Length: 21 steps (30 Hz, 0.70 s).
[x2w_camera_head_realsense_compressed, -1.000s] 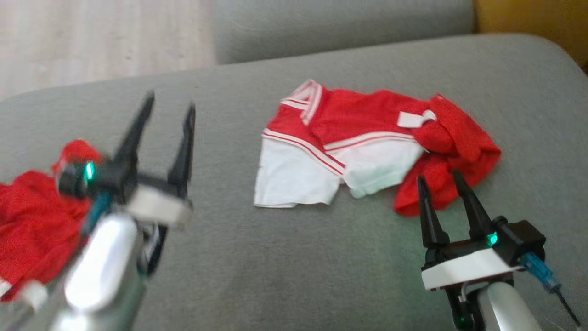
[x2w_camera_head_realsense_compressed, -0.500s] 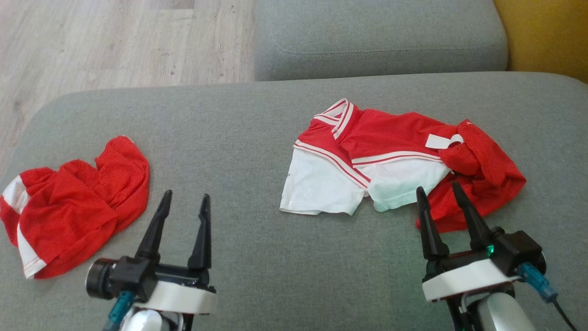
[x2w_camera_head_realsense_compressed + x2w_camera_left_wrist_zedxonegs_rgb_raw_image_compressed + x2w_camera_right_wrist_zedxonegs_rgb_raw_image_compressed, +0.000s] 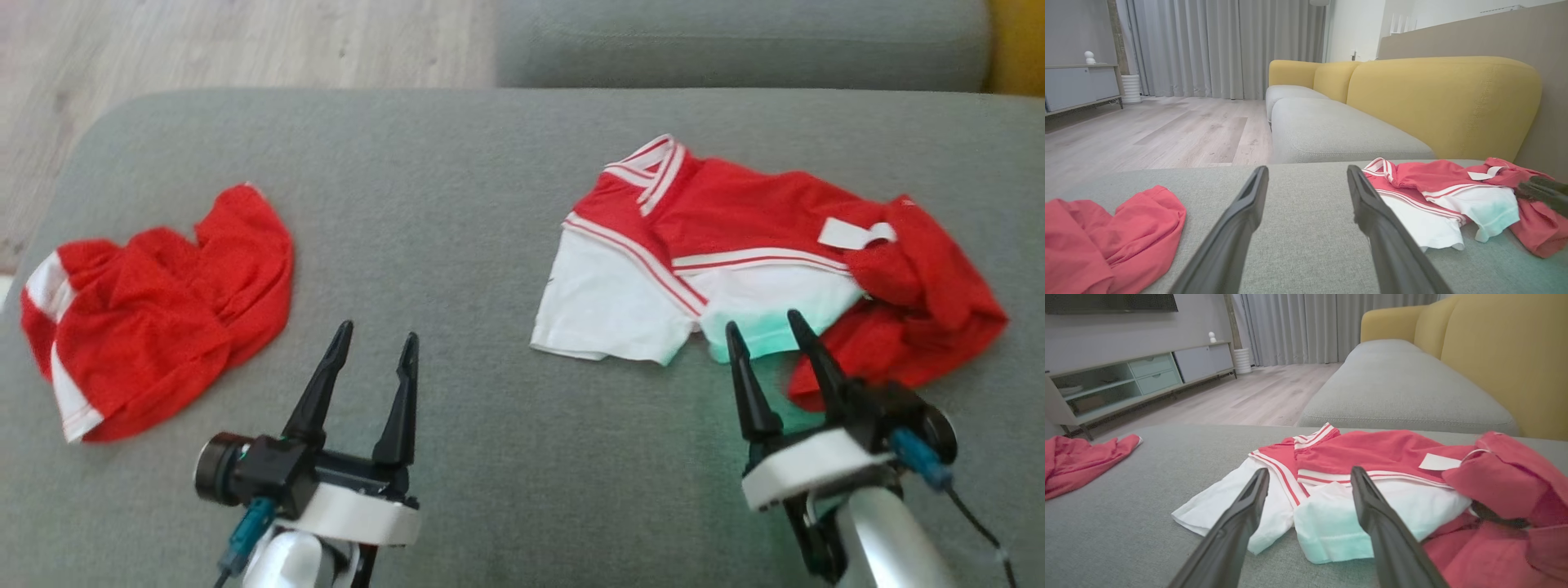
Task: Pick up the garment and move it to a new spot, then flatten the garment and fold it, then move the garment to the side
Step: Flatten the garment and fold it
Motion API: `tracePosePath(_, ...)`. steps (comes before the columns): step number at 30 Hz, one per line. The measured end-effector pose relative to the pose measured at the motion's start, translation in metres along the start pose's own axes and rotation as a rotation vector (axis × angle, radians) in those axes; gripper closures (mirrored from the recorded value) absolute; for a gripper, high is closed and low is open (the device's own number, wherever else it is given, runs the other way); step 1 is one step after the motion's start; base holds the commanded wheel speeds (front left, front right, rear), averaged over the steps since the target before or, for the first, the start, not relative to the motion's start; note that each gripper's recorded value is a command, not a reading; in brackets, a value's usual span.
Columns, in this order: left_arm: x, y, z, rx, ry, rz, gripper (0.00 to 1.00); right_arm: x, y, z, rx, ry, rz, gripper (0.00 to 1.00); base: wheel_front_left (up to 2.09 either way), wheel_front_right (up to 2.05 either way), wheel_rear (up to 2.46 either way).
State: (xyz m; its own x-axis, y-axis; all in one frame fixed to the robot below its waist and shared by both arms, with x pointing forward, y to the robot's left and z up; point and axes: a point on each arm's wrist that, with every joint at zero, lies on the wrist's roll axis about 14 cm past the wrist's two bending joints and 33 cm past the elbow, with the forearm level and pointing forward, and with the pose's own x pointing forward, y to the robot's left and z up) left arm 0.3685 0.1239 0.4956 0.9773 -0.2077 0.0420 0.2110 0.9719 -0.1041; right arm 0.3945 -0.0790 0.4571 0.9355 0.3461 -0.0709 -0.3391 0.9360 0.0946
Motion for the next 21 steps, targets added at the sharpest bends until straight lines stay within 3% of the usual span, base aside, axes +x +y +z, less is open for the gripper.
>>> tracePosePath(14, -0.003, 0.019, -0.017, -0.023, 0.052, 0.070, 0.00, 0.043, -0.017, -0.062, -0.045, 0.224, -0.011, 0.00, 0.00, 0.00, 0.00)
tracePosePath(16, -0.003, 0.020, -0.018, -0.025, 0.056, 0.071, 0.00, 0.044, -0.017, -0.066, -0.027, 0.241, -0.014, 1.00, 0.00, 0.00, 0.00)
tracePosePath(21, -0.002, 0.018, -0.021, -0.023, 0.063, 0.062, 0.00, 0.045, -0.021, -0.058, -0.018, 0.216, -0.028, 1.00, 0.00, 0.00, 0.00)
